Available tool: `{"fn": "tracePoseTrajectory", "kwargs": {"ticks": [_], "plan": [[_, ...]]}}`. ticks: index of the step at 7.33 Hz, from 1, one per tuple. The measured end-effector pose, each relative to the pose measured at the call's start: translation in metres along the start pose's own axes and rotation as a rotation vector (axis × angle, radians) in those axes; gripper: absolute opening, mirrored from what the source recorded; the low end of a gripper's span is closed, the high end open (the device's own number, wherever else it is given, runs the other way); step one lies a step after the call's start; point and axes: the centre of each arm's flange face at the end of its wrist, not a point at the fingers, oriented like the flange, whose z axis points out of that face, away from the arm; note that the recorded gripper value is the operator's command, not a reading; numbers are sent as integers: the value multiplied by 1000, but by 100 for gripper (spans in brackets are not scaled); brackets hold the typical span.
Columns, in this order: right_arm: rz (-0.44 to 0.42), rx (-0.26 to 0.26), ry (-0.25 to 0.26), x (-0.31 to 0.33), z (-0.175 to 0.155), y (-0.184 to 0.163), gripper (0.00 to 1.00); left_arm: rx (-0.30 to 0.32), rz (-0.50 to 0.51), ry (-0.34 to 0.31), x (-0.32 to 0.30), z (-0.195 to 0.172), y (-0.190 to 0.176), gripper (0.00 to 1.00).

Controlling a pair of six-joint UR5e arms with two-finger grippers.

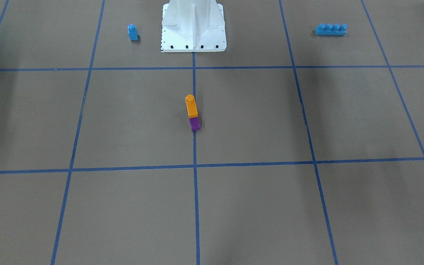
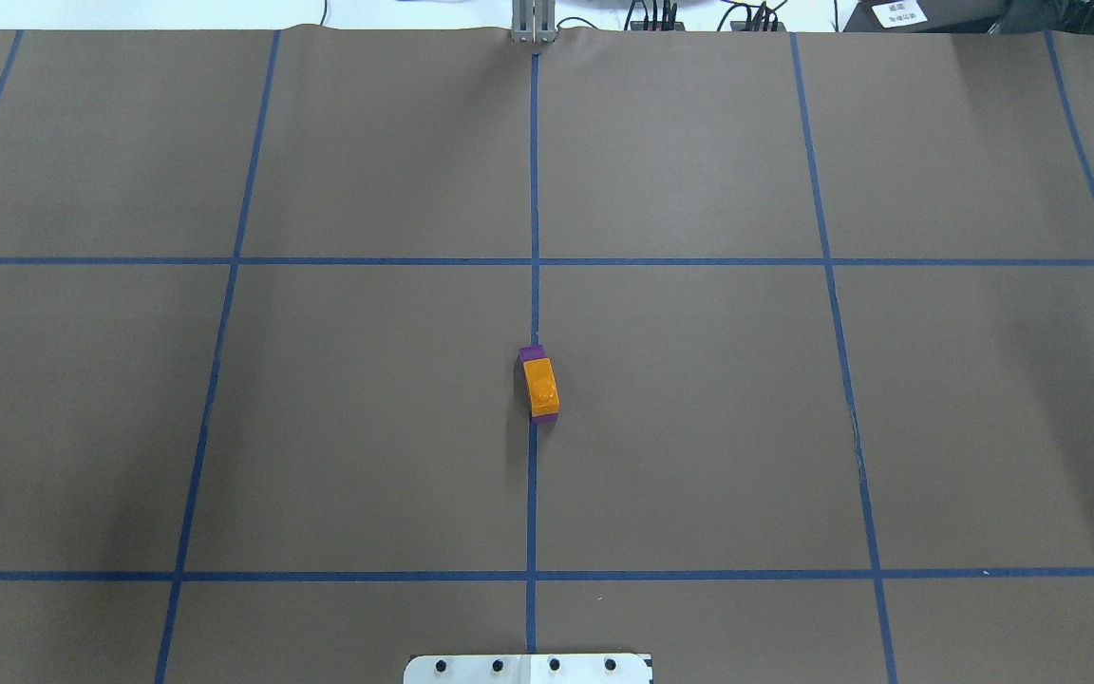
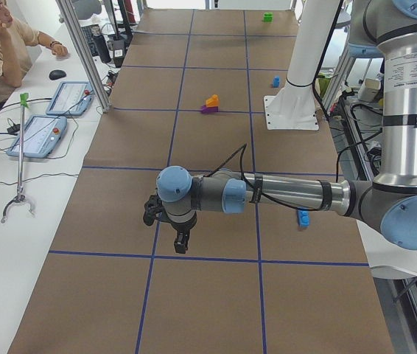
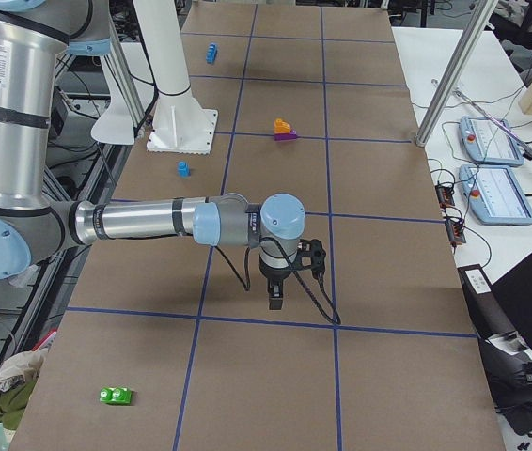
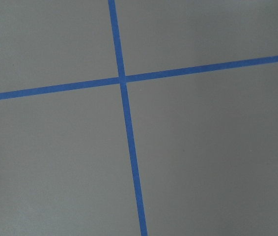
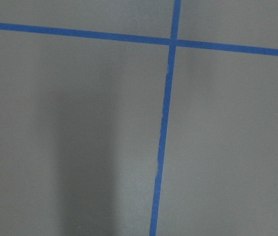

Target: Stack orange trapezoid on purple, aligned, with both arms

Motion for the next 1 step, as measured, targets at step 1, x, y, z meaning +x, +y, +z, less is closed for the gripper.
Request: {"fn": "tracePoseTrajectory", "kwargs": {"ticks": [1], "plan": [[0, -1, 0, 0, 0, 0, 100, 15, 17, -4, 9, -8, 1, 100]]}}
